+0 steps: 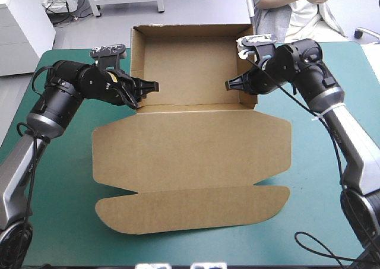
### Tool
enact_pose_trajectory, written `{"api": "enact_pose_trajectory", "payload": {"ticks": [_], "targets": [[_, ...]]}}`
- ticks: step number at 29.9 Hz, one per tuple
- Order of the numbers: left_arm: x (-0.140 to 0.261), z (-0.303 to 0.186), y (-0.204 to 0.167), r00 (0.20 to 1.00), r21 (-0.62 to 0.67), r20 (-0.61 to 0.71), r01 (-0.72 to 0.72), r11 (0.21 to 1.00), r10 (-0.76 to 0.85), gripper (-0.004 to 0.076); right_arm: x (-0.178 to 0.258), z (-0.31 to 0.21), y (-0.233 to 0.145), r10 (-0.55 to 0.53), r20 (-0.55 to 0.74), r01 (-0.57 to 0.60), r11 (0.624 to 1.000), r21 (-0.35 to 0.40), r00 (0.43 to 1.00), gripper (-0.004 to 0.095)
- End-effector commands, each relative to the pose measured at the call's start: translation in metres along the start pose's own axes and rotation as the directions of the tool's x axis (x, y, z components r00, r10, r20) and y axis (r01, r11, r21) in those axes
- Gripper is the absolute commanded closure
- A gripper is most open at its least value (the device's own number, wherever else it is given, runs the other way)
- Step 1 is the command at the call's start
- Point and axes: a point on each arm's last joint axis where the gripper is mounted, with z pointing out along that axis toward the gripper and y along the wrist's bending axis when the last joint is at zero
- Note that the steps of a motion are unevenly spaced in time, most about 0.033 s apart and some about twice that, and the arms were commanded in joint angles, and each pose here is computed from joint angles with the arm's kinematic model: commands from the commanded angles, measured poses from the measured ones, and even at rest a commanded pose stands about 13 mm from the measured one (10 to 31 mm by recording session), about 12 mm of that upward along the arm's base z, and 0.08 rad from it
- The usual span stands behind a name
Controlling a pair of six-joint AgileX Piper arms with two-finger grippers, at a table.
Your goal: Fold the box
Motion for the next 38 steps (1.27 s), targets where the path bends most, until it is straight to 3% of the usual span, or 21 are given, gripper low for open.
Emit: {"api": "enact_pose_trajectory", "payload": {"ticks": [1,6,16,30,38], "targets": [[-0.016,-0.041,0.005,0.986,-0.095,0.141,-0.08,0.992,0.093,0.0734,0.009,-0.012,-0.015,-0.052,-0.026,0.054,0.993,0.105,0.998,0.0921],[-0.009,-0.01,0.015,0.993,-0.195,-0.054,-0.112,0.974,0.103,0.0734,0.015,-0.008,-0.012,-0.027,-0.069,0.031,0.997,0.066,0.997,0.0921],[0.004,0.069,0.023,0.941,-0.215,-0.33,-0.158,0.964,0.08,0.0734,0.02,-0.006,-0.012,-0.029,-0.13,0.038,0.997,0.07,0.991,0.0921],[0.004,0.093,0.023,0.934,-0.194,-0.347,-0.156,0.969,0.081,0.0734,0.026,0.076,-0.016,-0.028,-0.301,0.05,0.997,0.066,0.953,0.0921],[0.005,0.094,0.023,0.933,-0.195,-0.35,-0.157,0.968,0.081,0.0734,0.029,0.091,-0.015,-0.015,-0.333,0.032,0.998,0.046,0.943,0.0921]]}}
